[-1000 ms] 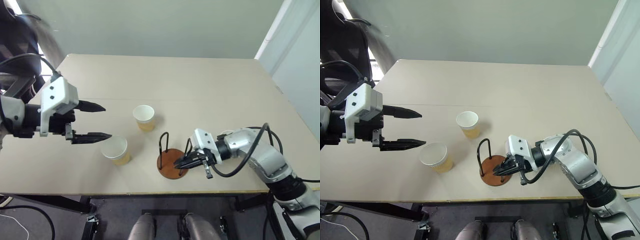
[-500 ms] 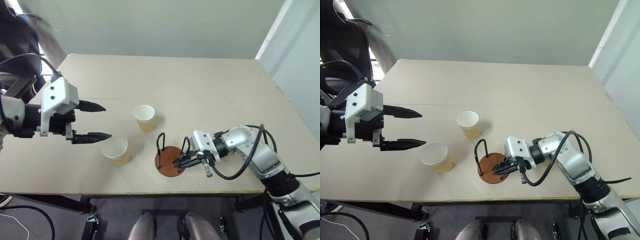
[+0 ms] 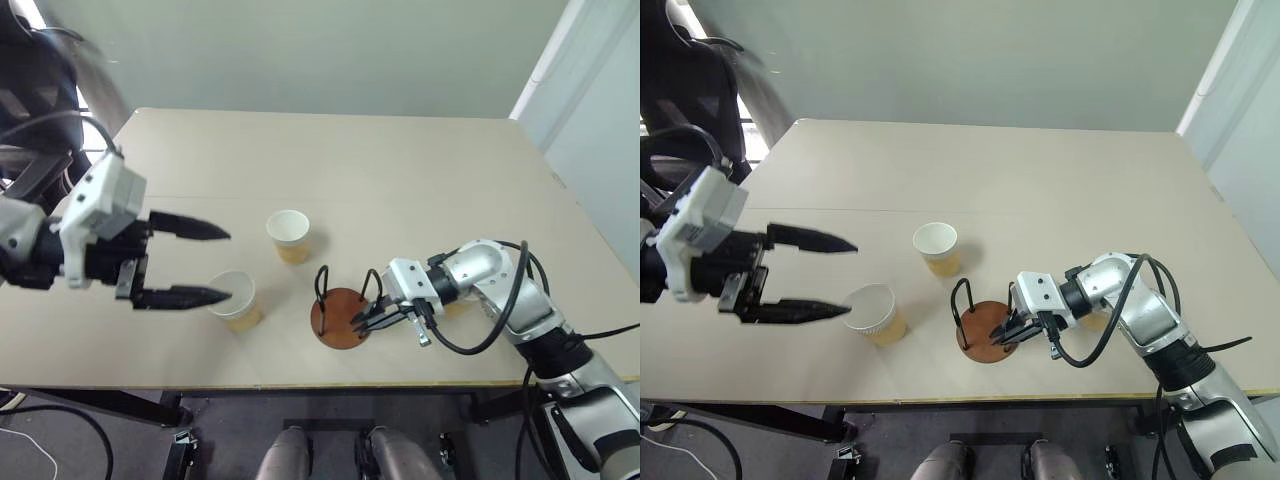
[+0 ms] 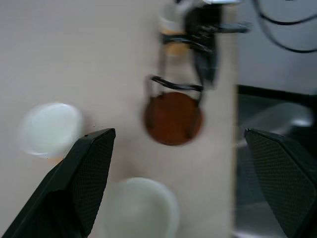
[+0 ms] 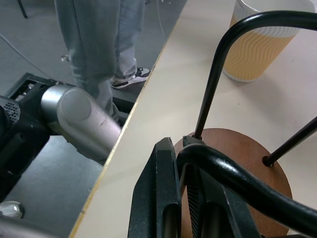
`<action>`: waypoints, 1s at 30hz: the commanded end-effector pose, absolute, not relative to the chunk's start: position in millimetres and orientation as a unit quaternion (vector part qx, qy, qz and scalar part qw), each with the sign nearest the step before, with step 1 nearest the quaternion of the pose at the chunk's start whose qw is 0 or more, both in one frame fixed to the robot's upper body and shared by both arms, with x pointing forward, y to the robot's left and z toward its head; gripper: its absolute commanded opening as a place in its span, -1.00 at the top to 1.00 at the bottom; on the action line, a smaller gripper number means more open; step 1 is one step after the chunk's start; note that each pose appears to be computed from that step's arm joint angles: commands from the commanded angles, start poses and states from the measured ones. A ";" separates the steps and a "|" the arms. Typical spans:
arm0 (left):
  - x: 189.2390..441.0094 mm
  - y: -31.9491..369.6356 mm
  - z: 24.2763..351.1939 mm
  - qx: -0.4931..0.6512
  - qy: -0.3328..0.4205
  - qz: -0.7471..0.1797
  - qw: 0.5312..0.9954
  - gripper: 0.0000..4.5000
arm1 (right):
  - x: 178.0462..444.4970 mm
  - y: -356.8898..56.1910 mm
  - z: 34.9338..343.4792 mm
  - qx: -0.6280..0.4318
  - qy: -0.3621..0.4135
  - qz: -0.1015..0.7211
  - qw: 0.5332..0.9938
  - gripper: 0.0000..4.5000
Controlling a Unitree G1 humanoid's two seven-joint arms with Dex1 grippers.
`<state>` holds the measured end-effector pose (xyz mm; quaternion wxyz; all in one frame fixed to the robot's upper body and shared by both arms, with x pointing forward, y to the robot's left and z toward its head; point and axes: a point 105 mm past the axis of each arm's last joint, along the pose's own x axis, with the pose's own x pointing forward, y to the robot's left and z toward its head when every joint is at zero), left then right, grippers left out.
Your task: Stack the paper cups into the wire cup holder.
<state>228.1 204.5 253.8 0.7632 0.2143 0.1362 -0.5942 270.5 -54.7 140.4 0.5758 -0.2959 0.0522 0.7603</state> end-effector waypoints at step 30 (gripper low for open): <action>223.4 208.5 259.5 0.245 0.135 -0.560 0.780 -1.00 | 295.5 -54.6 137.0 -0.332 0.091 0.779 0.525 0.38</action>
